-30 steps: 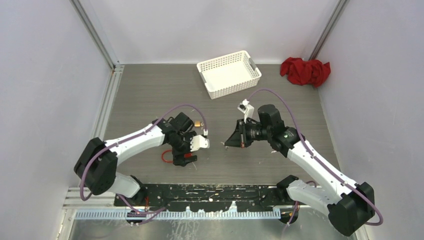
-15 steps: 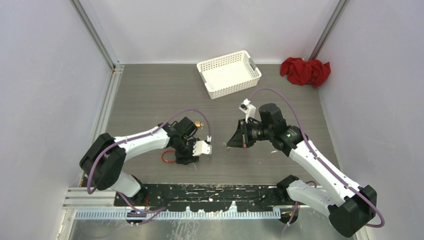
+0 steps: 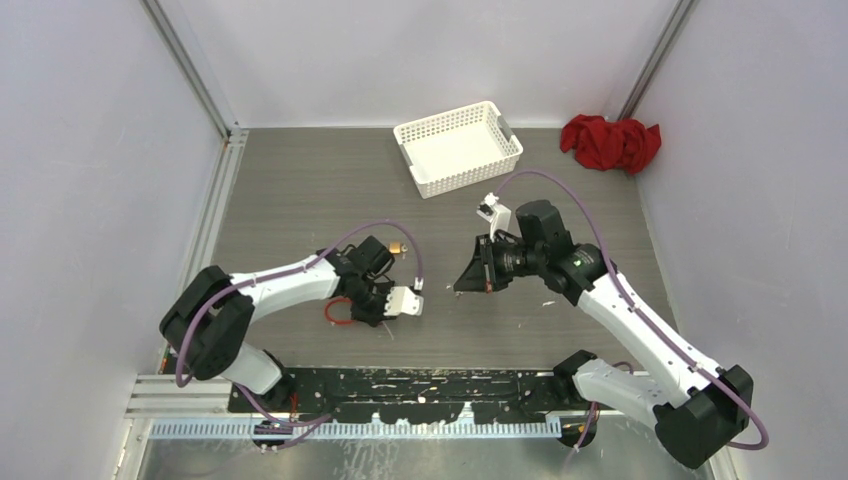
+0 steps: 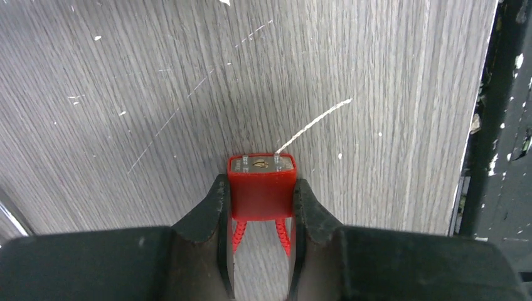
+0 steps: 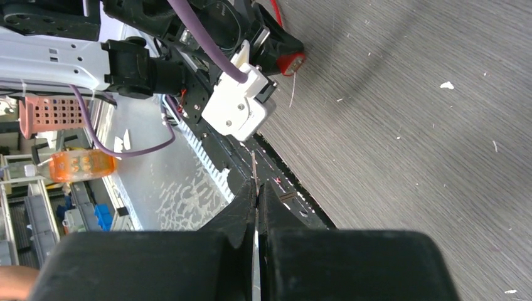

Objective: Unlock with the key

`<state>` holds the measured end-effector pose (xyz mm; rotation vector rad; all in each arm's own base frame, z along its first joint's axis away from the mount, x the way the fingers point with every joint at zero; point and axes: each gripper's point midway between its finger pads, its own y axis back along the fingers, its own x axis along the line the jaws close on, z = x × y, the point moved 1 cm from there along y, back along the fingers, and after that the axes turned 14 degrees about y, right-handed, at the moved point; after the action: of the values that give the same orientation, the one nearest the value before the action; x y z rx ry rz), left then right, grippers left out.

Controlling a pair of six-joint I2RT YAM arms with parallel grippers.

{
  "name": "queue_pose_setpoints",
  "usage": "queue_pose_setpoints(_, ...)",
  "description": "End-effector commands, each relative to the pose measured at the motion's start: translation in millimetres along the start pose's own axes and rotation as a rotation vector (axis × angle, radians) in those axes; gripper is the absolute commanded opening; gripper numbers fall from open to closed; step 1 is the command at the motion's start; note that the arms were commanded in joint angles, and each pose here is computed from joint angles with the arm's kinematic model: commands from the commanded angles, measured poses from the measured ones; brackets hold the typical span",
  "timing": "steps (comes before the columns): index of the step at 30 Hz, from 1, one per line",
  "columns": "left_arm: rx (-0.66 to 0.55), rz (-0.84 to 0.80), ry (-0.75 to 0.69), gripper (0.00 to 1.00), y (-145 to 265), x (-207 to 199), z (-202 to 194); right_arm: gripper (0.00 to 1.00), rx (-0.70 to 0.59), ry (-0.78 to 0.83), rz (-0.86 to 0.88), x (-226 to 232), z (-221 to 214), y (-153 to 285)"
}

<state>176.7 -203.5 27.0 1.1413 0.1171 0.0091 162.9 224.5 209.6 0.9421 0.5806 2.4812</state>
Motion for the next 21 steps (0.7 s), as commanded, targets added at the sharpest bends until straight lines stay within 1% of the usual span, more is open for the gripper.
queue_pose_setpoints(1, -0.026, -0.01, -0.025, 0.01, 13, -5, 8, 0.01, -0.032, 0.06, 0.001, 10, 20, 13)
queue_pose_setpoints(4, -0.047, 0.006, -0.012, 0.0, 56, -11, 22, 0.01, -0.022, 0.069, 0.0, 12, 21, 15)
queue_pose_setpoints(6, -0.062, 0.012, -0.085, 0.0, 90, -23, 24, 0.01, -0.022, 0.076, 0.006, 13, 25, 15)
queue_pose_setpoints(8, -0.119, 0.069, -0.153, 0.0, 124, -25, 37, 0.01, -0.028, 0.085, 0.023, 16, 30, 15)
queue_pose_setpoints(11, -0.263, 0.161, -0.269, 0.0, 161, -28, 61, 0.01, -0.044, 0.1, 0.041, 22, 43, 16)
queue_pose_setpoints(12, -0.332, 0.211, -0.318, 0.0, 174, -29, 70, 0.01, -0.051, 0.107, 0.049, 24, 48, 16)
queue_pose_setpoints(15, -0.502, 0.318, -0.457, 0.0, 194, -32, 93, 0.01, -0.078, 0.131, 0.061, 31, 61, 20)
queue_pose_setpoints(18, -0.647, 0.378, -0.574, 0.0, 210, -42, 111, 0.01, -0.094, 0.151, 0.072, 37, 68, 23)
queue_pose_setpoints(21, -0.696, 0.395, -0.732, 0.0, 220, -54, 120, 0.01, -0.104, 0.172, 0.076, 43, 72, 22)
